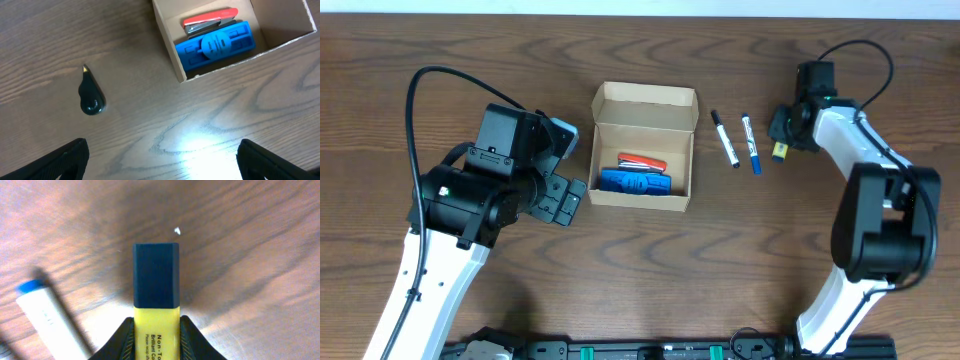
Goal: Pack container
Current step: 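Lift the yellow highlighter with the right gripper and carry it over the box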
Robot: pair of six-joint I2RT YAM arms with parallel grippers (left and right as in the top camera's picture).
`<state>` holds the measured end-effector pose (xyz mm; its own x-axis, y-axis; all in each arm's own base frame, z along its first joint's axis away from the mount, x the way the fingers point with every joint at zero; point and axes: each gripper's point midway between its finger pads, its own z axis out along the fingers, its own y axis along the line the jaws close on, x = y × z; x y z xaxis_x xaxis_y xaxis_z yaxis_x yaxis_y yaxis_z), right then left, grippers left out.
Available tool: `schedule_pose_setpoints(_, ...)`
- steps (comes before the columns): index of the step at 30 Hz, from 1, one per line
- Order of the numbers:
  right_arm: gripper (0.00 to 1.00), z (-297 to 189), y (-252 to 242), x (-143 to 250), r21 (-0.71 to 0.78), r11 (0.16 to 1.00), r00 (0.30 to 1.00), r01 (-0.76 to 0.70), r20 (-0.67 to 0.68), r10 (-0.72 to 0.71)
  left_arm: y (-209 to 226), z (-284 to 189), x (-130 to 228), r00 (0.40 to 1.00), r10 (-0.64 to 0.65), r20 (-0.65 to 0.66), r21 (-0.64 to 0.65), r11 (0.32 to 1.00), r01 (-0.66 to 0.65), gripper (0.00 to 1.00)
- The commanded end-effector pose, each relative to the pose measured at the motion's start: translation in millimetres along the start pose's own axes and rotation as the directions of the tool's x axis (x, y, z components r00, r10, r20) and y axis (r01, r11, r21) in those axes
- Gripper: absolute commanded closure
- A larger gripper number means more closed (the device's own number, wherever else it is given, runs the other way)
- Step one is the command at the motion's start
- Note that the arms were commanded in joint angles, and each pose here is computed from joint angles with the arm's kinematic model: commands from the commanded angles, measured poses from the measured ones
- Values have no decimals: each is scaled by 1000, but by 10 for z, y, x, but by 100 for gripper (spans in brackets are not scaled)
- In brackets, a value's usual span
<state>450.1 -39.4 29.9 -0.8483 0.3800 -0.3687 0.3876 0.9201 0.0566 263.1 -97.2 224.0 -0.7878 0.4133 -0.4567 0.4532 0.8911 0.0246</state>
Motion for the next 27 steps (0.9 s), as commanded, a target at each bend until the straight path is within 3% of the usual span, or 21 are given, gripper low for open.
schedule_pose_setpoints(1, 94, -688, 219, -420, -83, 996, 987, 30, 160, -16, 15, -45, -22, 1000, -17, 14, -2, 1000, 17, 5)
schedule_pose_setpoints(7, 96, -1438, 664, -430, -205, 970, 959, 129, 276, -69, 15, -45, -22, 1000, -17, 14, -2, 1000, 17, 5)
schedule_pose_setpoints(12, 98, -1811, 1196, -162, -295, 924, 939, 244, 311, -148, 15, -45, -22, 1000, -17, 14, -2, 1000, 17, 5)
schedule_pose_setpoints(21, 99, -1854, 1941, 541, -376, 868, 940, 323, 233, -249, 15, -45, -22, 1000, -17, 14, -2, 1000, 17, 5)
schedule_pose_setpoints(27, 99, -1634, 2079, 908, -312, 903, 954, 294, 148, -260, 15, -45, -22, 1000, -17, 14, -2, 1000, 17, 5)
